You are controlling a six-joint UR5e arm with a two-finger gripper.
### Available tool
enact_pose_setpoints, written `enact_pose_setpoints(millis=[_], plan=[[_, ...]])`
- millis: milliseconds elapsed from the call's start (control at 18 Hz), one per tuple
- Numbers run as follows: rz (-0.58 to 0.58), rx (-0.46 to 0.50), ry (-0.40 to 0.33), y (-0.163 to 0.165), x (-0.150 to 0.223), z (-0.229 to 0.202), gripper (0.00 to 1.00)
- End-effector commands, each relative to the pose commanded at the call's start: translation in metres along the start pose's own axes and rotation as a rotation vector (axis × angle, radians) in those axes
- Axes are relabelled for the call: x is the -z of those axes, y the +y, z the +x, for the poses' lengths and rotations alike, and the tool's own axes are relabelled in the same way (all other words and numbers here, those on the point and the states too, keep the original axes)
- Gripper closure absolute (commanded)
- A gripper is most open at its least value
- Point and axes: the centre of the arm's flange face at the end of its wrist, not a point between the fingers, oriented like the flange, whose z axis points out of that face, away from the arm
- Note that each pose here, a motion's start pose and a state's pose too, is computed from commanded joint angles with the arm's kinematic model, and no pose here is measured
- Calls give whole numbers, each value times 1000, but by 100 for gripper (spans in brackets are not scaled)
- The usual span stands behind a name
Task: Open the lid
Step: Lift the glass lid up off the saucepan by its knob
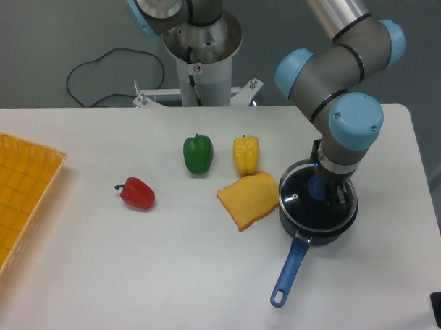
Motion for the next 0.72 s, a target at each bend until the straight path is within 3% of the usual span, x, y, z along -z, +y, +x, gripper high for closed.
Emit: enact_pose_setpoints(millis=[556,722], plan=[[4,39,28,-29,55,24,46],[-1,106,19,-43,69,28,47]])
